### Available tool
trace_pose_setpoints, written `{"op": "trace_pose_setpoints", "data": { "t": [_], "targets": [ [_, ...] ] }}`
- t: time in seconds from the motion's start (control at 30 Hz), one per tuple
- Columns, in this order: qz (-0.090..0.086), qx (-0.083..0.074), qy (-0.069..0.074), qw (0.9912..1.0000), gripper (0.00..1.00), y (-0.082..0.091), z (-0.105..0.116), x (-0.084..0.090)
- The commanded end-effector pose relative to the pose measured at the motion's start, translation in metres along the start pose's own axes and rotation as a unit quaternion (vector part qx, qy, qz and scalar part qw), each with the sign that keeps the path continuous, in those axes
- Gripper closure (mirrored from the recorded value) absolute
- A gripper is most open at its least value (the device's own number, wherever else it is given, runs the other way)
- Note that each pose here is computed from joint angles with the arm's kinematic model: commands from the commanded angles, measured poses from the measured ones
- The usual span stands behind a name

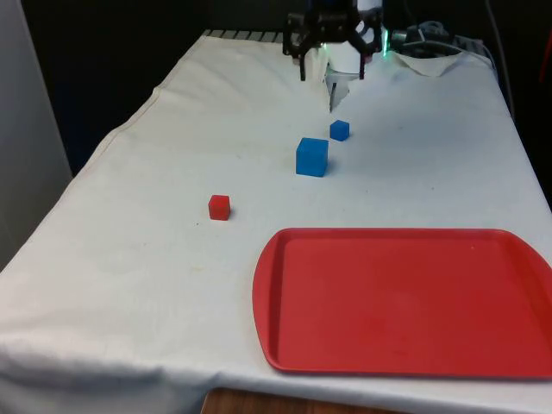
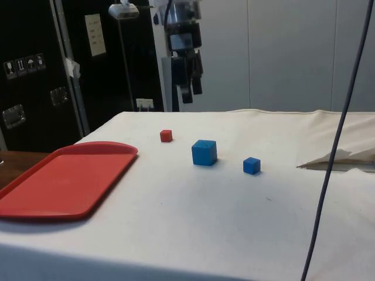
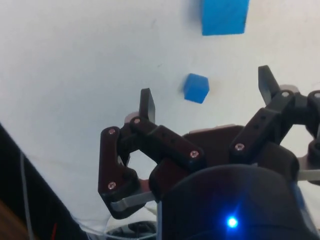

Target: Pick up the largest block and place it onto the tray.

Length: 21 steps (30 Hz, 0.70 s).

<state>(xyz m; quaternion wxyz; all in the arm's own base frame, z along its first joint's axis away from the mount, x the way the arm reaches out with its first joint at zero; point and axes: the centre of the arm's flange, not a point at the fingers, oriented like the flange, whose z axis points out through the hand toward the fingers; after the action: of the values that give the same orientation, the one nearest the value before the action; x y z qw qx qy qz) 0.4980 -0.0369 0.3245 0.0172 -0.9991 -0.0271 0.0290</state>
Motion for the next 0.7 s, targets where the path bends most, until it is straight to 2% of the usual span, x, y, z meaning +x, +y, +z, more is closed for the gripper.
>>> {"op": "trace_pose_setpoints", "data": {
  "t": [0.0,0.27,0.3,0.33,0.53,0.57,0.6,0.67],
  "targets": [
    [-0.001,-0.003,0.006,0.99998,0.0,0.005,0.004,-0.002],
    [-0.001,-0.005,0.024,0.9997,0.0,0.015,0.018,-0.011],
    [0.0,-0.005,0.017,0.99984,0.0,0.014,0.019,-0.01],
    [0.0,-0.006,0.029,0.99957,0.0,0.018,0.022,-0.013],
    [0.005,-0.01,0.046,0.99887,0.0,0.024,0.035,-0.019],
    [0.006,-0.01,0.048,0.99876,0.0,0.024,0.037,-0.02],
    [0.006,-0.012,0.042,0.99901,0.0,0.024,0.037,-0.021],
    [0.009,-0.011,0.051,0.9986,0.0,0.025,0.042,-0.022]
  ]
}}
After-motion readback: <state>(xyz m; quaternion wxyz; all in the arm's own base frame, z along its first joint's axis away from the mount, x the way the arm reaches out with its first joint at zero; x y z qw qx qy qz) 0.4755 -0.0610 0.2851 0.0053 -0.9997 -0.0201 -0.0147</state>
